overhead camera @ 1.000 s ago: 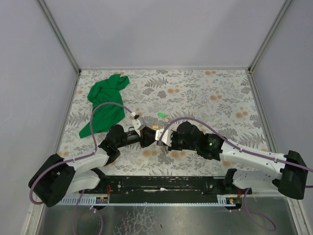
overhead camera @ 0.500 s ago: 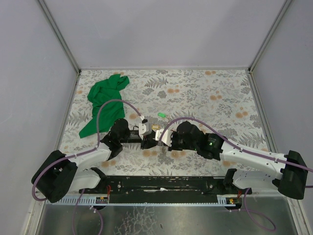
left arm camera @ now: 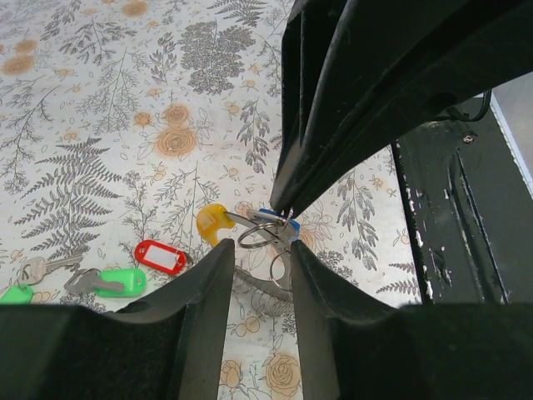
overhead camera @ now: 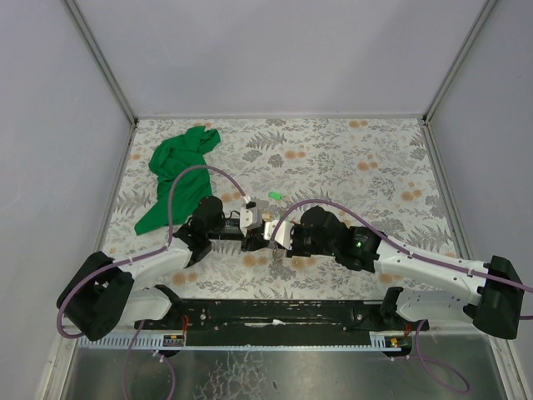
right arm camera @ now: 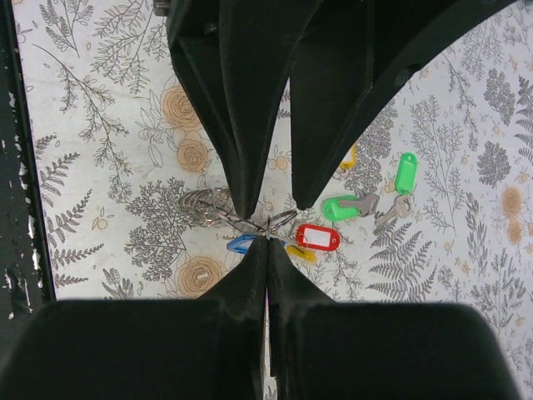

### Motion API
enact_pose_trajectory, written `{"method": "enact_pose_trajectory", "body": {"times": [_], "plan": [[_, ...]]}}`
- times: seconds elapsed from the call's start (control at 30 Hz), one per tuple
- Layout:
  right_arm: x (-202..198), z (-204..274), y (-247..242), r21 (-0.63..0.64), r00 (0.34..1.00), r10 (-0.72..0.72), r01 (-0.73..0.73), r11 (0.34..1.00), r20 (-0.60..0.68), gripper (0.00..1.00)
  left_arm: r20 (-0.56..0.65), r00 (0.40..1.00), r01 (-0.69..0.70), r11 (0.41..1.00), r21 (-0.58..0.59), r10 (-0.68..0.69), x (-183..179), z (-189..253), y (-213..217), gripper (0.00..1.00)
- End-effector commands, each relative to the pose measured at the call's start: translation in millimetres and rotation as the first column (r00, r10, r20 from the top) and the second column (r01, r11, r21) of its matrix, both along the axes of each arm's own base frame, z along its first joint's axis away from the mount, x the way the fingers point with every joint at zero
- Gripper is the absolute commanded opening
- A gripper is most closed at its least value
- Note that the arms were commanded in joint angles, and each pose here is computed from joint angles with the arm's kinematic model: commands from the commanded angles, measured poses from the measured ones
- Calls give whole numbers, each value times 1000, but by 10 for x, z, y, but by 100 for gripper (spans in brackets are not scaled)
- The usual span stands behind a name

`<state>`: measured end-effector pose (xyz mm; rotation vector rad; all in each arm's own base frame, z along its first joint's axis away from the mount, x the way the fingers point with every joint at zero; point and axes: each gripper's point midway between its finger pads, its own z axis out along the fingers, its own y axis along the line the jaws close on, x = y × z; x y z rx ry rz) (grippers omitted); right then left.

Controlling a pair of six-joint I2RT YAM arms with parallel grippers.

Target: Put the keys on the keyring

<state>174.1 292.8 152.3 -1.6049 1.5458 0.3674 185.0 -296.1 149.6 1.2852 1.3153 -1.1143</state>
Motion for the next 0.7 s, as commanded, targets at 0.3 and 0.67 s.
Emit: {"method": "enact_pose_trajectory", "body": {"times": [0.3,0.67], "plan": [[-16,296,158,73,999,41,-42,996,26,0,103,995,0,1000,12,-2,104,106,1,35],[-42,287,179,75,998,55,-56,996,12,0,153,988,9,1000,4,-9,152,198,-27,37]]}}
